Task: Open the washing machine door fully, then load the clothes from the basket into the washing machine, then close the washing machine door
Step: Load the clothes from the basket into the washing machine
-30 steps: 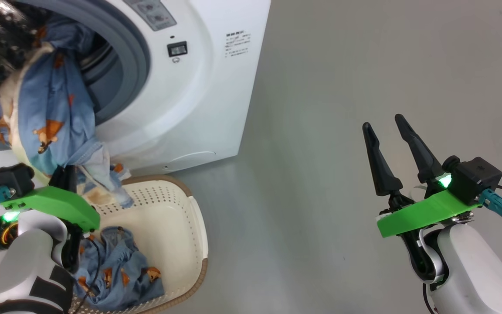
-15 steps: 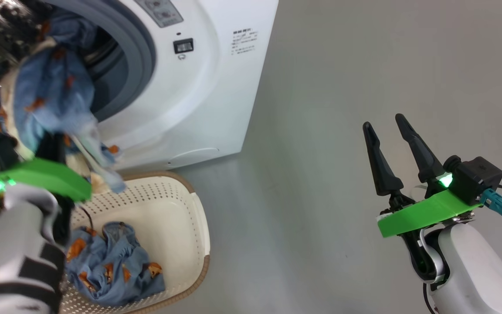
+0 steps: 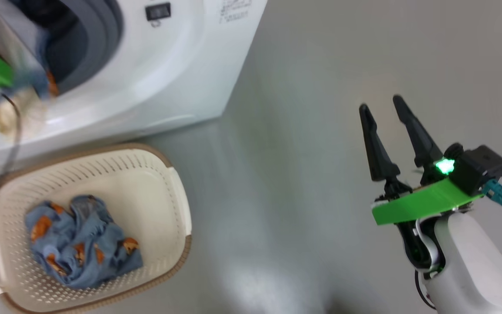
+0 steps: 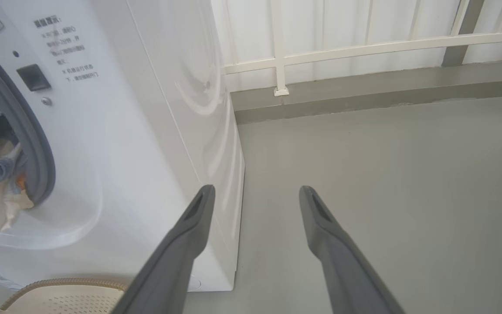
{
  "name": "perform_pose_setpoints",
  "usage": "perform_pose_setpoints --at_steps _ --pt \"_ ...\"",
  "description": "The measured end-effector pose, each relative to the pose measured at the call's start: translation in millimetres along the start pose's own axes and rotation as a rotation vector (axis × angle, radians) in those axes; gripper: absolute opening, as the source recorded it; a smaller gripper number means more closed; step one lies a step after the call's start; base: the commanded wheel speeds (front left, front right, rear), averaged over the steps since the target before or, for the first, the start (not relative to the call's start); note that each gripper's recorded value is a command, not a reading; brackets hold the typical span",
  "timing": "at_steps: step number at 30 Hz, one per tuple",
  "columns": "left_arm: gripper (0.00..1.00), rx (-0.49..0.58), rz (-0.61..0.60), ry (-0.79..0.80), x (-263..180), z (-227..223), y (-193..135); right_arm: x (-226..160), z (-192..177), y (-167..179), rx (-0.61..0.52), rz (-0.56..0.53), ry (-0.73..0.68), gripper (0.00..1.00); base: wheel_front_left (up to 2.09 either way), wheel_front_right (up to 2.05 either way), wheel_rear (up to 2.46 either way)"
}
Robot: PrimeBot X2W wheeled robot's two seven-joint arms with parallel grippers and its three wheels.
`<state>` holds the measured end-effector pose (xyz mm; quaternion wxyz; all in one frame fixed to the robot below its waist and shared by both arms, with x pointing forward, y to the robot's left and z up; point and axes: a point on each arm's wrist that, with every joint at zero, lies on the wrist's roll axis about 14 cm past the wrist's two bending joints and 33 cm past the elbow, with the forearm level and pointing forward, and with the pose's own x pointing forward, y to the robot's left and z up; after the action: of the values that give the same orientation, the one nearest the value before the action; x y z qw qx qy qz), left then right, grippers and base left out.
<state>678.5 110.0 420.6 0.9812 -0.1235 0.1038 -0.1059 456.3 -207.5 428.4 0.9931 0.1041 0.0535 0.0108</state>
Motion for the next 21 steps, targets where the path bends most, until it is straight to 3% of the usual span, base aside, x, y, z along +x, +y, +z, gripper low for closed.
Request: perform_pose_setpoints --at_steps 5,11,21 --pt "0.00 0.027 0.010 -0.006 30.1 -0.9 6.5 6.7 -14.5 -6.2 -0.021 -0.017 0.030 1.00 0.00 0.00 0.00" --pt "0.00 0.034 0.018 -0.131 60.2 21.4 5.2 5.0 -30.4 -19.6 -0.034 -0.057 0.070 1.00 0.00 0.00 0.00" --pt "0.00 0.031 0.018 -0.244 69.4 36.6 3.7 9.2 -41.0 -23.2 -0.026 -0.076 0.089 1.00 0.00 0.00 0.00"
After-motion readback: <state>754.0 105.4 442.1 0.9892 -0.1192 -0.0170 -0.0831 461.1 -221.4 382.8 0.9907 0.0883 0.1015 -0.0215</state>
